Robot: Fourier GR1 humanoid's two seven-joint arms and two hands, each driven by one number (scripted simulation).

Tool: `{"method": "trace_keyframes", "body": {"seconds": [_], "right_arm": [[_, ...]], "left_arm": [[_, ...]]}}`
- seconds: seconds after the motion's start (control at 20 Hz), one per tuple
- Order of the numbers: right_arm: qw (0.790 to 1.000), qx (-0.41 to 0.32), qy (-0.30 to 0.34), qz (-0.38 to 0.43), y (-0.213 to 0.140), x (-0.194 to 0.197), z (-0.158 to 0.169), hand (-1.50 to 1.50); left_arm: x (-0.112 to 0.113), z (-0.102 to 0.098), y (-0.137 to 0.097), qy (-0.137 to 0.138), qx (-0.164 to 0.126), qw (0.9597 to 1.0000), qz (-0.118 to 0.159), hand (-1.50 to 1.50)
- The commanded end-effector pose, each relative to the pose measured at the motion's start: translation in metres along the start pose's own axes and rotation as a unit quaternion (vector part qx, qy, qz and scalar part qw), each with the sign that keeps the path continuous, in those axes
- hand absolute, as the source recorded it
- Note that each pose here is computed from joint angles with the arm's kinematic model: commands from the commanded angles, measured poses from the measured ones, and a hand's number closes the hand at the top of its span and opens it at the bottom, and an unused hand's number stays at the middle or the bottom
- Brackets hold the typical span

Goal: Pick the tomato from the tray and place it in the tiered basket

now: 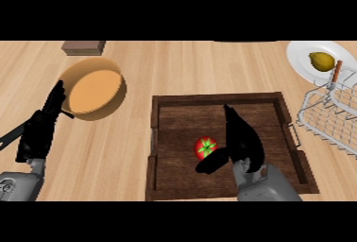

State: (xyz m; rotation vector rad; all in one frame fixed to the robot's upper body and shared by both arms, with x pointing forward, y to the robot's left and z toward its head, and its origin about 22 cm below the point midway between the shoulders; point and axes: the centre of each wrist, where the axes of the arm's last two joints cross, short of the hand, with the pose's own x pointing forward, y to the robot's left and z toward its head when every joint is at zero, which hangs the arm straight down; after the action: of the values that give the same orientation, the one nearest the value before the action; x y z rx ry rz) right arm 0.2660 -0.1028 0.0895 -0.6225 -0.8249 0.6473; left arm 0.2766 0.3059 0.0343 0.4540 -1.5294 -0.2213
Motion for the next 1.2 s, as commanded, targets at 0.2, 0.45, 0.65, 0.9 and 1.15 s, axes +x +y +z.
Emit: {"method": "trace_keyframes", "body": {"seconds": [0.2, 0.45, 0.65, 0.9, 1.15], "right_arm": [[0.992, 0.006, 0.125, 0.019, 0.008, 0.002, -0.004, -1.50], [0.992, 0.026, 0.124, 0.006, 0.015, 0.007, 0.005, -1.50], [0.992, 0.032, 0.124, 0.007, 0.021, 0.005, -0.010, -1.50], [0.990, 0.054, 0.126, 0.003, 0.037, 0.002, -0.006, -1.50], [0.987, 0.127, 0.094, 0.041, 0.042, 0.008, -0.009, 1.50]], "left_arm": [[-0.004, 0.006, -0.011, -0.002, -0.004, 1.0000, 0.002, 0.00], [-0.008, 0.014, -0.004, -0.004, -0.006, 1.0000, -0.002, 0.00], [0.007, 0.012, -0.017, -0.009, -0.010, 0.9999, 0.007, 0.00], [-0.003, 0.008, -0.022, -0.014, -0.002, 0.9999, 0.004, 0.00], [0.003, -0.008, -0.004, -0.003, -0.009, 1.0000, 0.000, 0.00]]}}
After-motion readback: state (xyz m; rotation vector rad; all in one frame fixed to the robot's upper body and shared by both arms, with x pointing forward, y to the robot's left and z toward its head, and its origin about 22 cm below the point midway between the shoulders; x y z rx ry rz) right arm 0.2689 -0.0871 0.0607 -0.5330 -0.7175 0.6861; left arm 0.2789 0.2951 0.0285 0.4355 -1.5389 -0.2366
